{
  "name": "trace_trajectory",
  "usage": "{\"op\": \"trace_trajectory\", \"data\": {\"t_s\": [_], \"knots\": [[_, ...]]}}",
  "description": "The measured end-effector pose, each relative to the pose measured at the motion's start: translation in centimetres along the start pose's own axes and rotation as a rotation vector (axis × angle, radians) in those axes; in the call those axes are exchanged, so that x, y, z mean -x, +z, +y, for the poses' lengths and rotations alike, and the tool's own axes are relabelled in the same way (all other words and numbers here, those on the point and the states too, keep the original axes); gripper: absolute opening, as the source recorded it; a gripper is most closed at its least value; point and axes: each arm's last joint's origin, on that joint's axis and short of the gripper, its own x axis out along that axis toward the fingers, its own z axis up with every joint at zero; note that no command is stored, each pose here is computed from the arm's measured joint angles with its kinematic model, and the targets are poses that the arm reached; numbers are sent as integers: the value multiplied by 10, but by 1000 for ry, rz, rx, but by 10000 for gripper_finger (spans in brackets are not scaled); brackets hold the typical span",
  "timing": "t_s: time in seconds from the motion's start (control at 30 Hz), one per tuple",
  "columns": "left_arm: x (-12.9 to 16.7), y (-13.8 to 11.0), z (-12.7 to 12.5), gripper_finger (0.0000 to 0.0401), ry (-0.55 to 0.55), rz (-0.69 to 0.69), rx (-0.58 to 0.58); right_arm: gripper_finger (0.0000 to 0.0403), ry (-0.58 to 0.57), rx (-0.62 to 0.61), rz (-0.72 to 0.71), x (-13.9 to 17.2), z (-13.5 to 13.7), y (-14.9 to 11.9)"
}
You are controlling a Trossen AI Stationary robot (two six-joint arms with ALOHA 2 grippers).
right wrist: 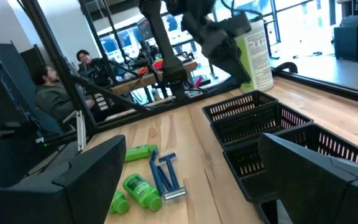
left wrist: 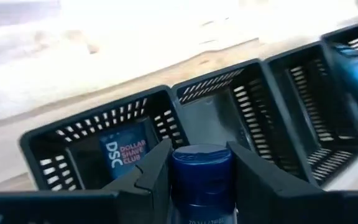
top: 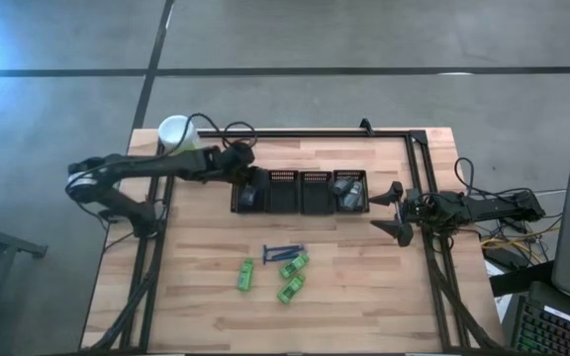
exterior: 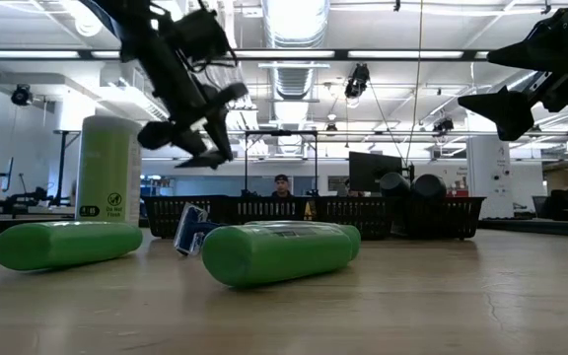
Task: Pick & Place Travel size toiletries
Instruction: Put the blue shave cream into the left black bin
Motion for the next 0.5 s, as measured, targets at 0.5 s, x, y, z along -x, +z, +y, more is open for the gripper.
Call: {"op": "trace_trajectory", "data": {"t_s": [0.5], "knots": [[-55, -14, 9, 135, 138, 85, 27, 364, 0, 0, 0, 0, 0, 0]]}}
